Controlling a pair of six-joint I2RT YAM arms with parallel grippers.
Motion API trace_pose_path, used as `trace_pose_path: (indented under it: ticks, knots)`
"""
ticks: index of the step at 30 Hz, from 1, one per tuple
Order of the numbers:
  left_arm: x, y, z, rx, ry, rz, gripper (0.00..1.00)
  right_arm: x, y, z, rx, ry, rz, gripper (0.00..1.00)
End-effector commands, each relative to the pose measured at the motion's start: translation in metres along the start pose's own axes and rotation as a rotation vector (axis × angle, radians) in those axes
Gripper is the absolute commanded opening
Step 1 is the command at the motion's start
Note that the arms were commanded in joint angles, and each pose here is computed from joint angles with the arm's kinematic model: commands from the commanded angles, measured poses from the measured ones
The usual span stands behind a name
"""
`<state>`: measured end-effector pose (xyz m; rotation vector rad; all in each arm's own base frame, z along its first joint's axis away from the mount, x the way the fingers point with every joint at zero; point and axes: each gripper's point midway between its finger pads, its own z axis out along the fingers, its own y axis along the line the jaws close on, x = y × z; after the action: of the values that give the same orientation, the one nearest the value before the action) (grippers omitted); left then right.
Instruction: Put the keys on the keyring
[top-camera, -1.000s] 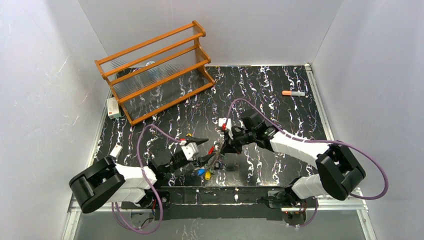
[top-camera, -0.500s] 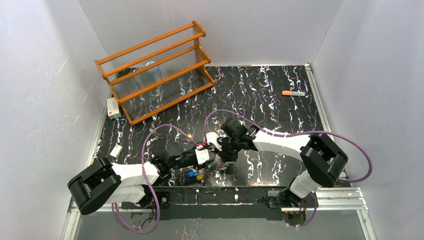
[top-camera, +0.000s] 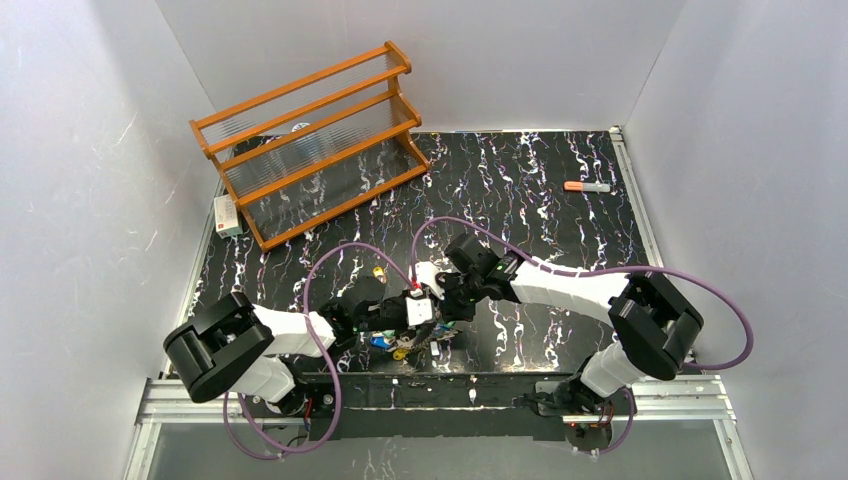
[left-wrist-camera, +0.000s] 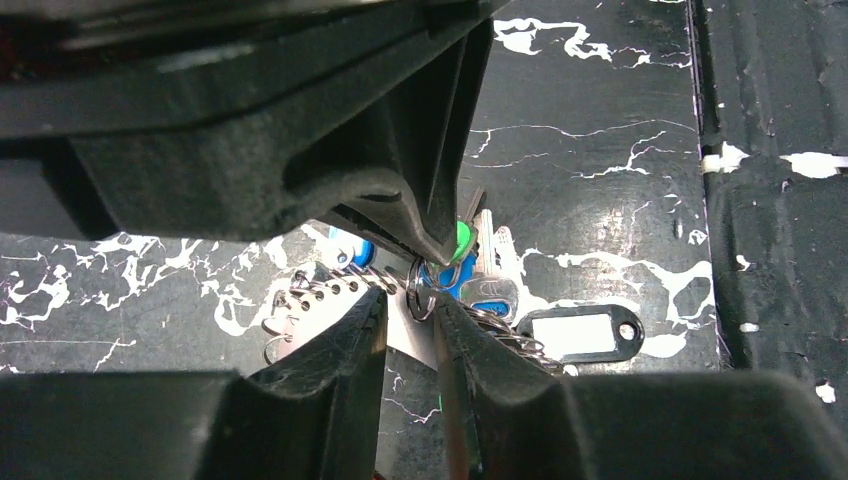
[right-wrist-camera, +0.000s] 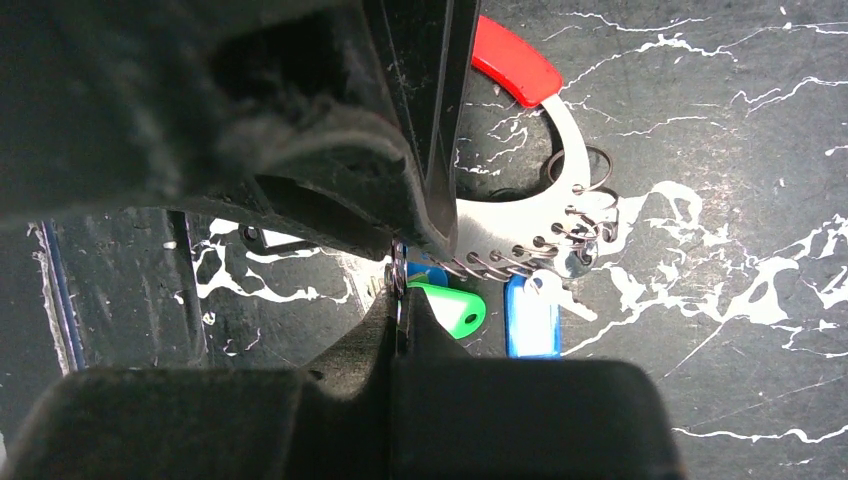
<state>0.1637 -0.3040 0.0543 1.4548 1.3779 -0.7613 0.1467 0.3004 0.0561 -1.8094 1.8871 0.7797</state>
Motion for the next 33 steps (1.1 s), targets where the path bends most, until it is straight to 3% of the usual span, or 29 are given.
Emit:
trace_pose_path:
  ticks: [1, 7, 13, 19, 23, 28, 33]
  knots:
    - [-0.009, -0.002, 0.005, 0.030, -0.025, 0.005, 0.21, -0.019, 0.007, -0.002, -0.026, -0.078, -0.033, 0.01]
    - [-0.004, -0.005, 0.007, 0.048, -0.014, 0.000, 0.00, -0.021, 0.007, -0.002, -0.028, -0.088, -0.036, 0.01]
    - [-0.010, -0.001, 0.000, 0.001, -0.038, -0.022, 0.00, -0.025, 0.001, -0.004, 0.007, -0.119, -0.026, 0.03]
    - [-0.026, 0.012, -0.016, -0.134, -0.138, -0.071, 0.00, -0.043, -0.003, -0.019, 0.050, -0.272, -0.015, 0.44]
    - [-0.045, 0.019, -0.027, -0.199, -0.241, -0.090, 0.00, -0.056, -0.003, -0.038, 0.076, -0.409, -0.014, 0.57]
    - [-0.064, 0.024, -0.044, -0.273, -0.376, -0.108, 0.00, -0.072, 0.000, -0.073, 0.031, -0.603, -0.015, 0.55]
    - [-0.084, 0.024, -0.055, -0.284, -0.488, -0.096, 0.00, -0.081, 0.008, -0.085, -0.036, -0.686, -0.050, 0.38]
